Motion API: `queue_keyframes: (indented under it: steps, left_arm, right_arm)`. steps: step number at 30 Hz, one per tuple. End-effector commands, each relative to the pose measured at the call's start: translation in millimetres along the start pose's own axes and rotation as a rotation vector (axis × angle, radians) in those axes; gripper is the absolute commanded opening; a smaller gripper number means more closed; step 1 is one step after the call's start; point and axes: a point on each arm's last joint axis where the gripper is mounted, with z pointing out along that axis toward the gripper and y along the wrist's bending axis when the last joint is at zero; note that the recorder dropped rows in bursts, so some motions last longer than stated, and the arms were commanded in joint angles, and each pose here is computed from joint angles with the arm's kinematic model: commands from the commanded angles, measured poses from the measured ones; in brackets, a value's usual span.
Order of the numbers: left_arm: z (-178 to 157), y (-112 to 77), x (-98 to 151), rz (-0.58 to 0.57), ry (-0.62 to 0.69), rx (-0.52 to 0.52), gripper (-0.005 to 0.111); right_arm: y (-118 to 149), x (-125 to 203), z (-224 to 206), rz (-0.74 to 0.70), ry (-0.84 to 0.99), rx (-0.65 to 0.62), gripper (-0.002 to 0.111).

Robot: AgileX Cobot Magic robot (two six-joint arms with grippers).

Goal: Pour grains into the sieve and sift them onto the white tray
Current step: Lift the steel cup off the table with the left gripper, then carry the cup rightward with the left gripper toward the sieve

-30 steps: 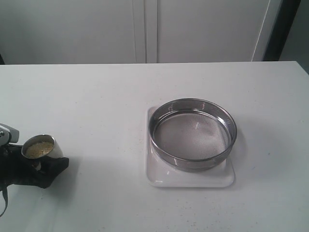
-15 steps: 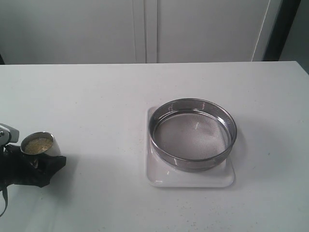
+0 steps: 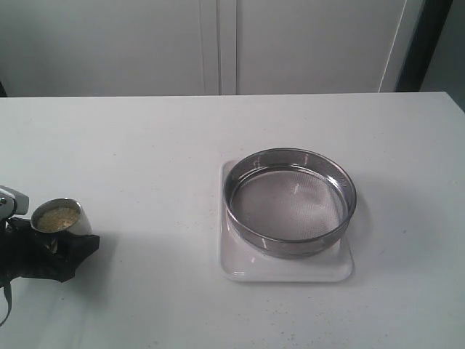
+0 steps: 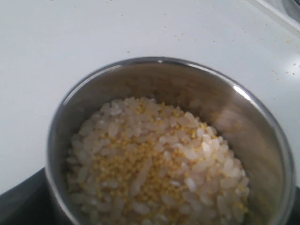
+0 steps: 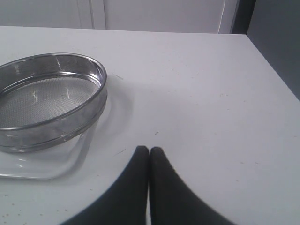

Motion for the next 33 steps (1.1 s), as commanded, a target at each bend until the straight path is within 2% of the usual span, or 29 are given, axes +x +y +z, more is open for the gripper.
queue_keyframes:
  steps: [1, 9, 27, 33]
  left_arm:
    - [0.3, 0.9, -0.1, 0.0, 0.002, -0.006, 0.0]
    - [-0.1, 0.8, -1.1, -0.001, -0.002, -0.007, 0.0]
    - [-18.9, -6.2, -47.2, -0.033, -0.162, 0.007, 0.0]
    - [-21.0, -5.7, -59.5, -0.042, -0.173, 0.014, 0.0]
  right_arm:
    - [-0.3, 0.3, 0.2, -0.004, -0.014, 0.006, 0.0]
    - [-0.3, 0.3, 0.2, -0.004, -0.014, 0.006, 0.0]
    - [-0.3, 0.3, 0.2, -0.004, -0.014, 0.006, 0.0]
    - [-0.3, 0.3, 0.2, -0.004, -0.014, 0.006, 0.0]
